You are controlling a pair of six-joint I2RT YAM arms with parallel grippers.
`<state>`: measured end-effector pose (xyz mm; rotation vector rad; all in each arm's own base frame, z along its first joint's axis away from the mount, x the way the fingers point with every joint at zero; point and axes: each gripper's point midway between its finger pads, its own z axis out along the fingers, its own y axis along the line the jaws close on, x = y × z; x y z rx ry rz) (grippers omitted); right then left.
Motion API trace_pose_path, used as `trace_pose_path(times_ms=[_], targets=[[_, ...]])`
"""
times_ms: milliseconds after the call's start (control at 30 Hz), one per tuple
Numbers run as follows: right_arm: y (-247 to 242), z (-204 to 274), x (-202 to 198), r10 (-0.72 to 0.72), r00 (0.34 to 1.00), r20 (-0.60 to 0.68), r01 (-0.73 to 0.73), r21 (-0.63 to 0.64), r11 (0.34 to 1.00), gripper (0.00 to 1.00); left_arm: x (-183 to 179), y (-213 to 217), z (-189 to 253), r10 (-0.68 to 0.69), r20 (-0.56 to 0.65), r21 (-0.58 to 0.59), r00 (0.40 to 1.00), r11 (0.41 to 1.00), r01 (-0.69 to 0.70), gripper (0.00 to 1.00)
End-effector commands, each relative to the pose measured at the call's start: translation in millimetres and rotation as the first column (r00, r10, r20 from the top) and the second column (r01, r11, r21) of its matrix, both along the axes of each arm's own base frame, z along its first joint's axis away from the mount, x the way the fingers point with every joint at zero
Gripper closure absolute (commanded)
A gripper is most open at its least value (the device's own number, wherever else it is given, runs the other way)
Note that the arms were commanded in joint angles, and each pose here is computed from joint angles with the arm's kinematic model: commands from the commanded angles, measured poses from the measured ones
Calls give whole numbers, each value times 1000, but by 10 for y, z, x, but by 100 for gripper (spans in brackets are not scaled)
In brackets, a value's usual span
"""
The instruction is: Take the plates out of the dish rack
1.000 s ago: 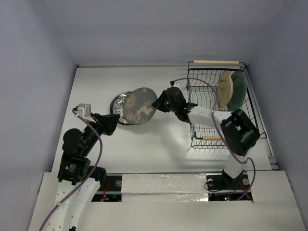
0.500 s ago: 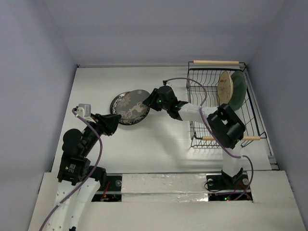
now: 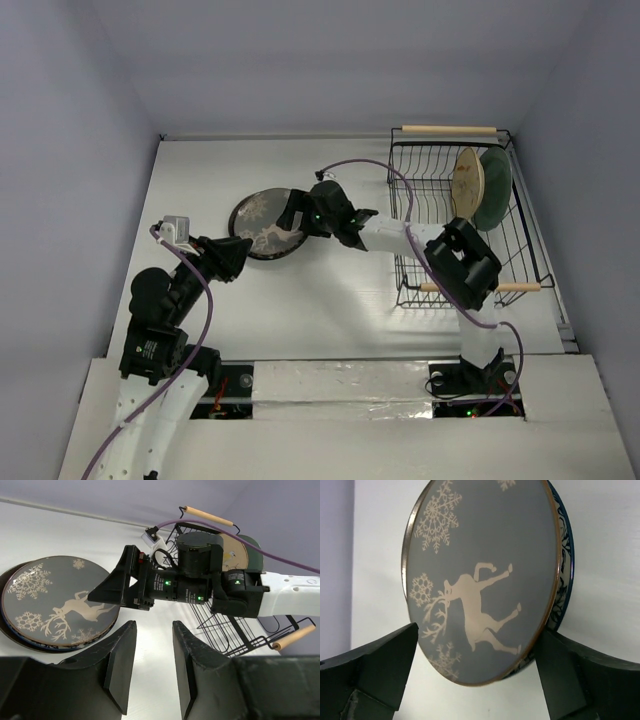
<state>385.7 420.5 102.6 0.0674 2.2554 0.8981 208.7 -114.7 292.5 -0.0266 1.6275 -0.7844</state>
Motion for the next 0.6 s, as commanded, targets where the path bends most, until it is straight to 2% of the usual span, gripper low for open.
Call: trace_pose_path(times_ms=[0,233,300,333,367,400,433,500,533,567], targets=[[-224,223,-15,-5,997,74,15,-136,991,0,-3,-10,94,-8,43,-12,999,1000,8,68],[-484,347,-50,18,993,115,14,-277,961,0,-14,-10,114,-9,50,-13,999,1000,10,68],[-583,417,-69,5,992,129,34,-300,953,4,-18,-7,120,-8,53,-14,999,1000,9,67],[-625,465,-80,2,990,142,42,-303,952,8,-19,-1,116,-5,53,-14,999,1000,6,67],[-715,522,-59,-30,986,167,82,-316,945,24,-26,-2,122,-6,55,-13,998,1000,7,67],[-820,711,-91,-50,978,202,111,-306,945,32,-24,-2,119,-6,55,-13,998,1000,7,67],[-916,821,-89,-70,970,233,143,-314,939,45,-24,-2,115,-6,54,-12,999,1000,7,67],[-1250,1191,-94,-163,934,318,269,-325,907,74,-24,-2,115,-6,54,-12,999,1000,7,67],[-1425,1289,-72,-193,918,347,316,-342,885,82,-42,-19,128,-15,58,-13,998,1000,16,68],[-1695,1368,-37,-249,894,372,389,-372,843,94,-45,-19,132,-15,60,-14,998,1000,16,68]])
